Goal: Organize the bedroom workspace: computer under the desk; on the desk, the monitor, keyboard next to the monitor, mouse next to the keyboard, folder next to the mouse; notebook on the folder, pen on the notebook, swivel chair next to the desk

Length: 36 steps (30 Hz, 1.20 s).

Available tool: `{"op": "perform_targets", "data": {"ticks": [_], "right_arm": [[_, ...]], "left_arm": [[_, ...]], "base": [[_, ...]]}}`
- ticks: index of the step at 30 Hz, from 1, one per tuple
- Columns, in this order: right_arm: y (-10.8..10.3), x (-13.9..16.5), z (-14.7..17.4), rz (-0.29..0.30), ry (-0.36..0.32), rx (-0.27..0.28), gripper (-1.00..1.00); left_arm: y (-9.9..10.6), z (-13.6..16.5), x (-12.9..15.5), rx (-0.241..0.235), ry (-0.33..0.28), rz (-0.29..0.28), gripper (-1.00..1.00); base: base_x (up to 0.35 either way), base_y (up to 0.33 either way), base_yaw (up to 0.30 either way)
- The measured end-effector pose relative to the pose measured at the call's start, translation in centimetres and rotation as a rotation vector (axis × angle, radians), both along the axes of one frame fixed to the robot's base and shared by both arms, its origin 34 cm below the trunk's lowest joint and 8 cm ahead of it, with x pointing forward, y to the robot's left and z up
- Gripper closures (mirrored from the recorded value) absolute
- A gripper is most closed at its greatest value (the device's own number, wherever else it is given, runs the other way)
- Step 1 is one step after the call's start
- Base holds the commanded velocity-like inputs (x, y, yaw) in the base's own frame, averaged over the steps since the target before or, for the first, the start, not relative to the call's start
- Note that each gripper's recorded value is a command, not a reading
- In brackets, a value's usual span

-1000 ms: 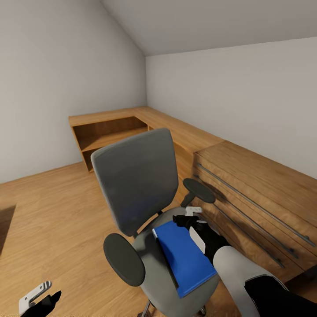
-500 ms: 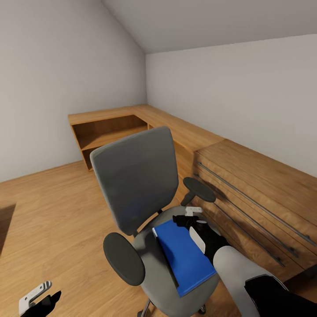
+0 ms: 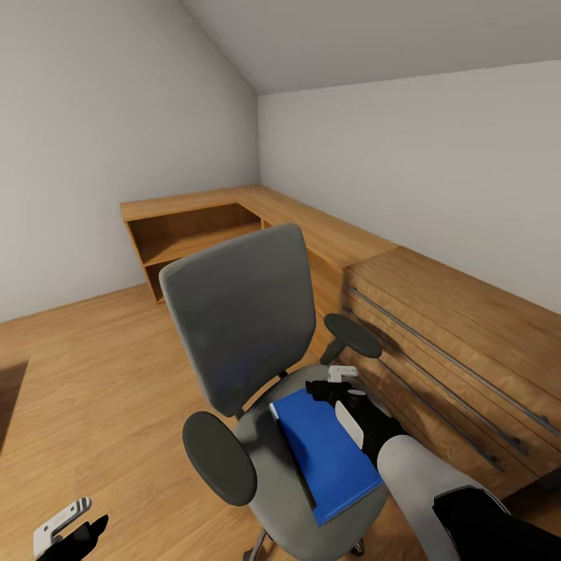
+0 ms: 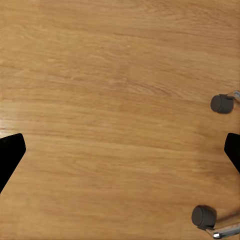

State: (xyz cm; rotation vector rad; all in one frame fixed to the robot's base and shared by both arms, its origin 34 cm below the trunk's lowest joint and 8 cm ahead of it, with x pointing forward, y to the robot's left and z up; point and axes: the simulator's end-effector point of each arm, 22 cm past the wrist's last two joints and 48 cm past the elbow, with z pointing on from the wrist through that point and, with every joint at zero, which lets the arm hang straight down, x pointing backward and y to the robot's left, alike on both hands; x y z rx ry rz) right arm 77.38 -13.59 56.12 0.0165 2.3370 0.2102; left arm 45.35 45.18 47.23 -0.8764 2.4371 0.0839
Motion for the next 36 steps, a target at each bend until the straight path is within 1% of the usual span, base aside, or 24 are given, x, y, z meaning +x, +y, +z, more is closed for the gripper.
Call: {"op": "perform_targets", "data": {"ticks": [14, 16, 20, 36], "right_arm": [[0.03, 0.26, 0.34, 0.0, -0.01, 0.004, -1.0], [-0.49, 0.68, 0.68, -0.008, -0.034, 0.0, -1.0], [-0.61, 0.85, 0.85, -0.011, -0.045, -0.001, -1.0], [-0.6, 0.93, 0.95, -0.011, -0.054, -0.002, -1.0]], "left_arm": [[0.0, 0.0, 0.0, 0.0, 0.0, 0.0, -1.0], [0.0, 0.0, 0.0, 0.0, 0.0, 0.0, -1.0], [0.0, 0.0, 0.0, 0.0, 0.0, 0.0, -1.0], [0.0, 0.0, 0.0, 0.0, 0.0, 0.0, -1.0]], "base": [[0.0, 0.0, 0.0], [0.0, 0.0, 0.0], [0.0, 0.0, 0.0], [0.0, 0.0, 0.0]]}}
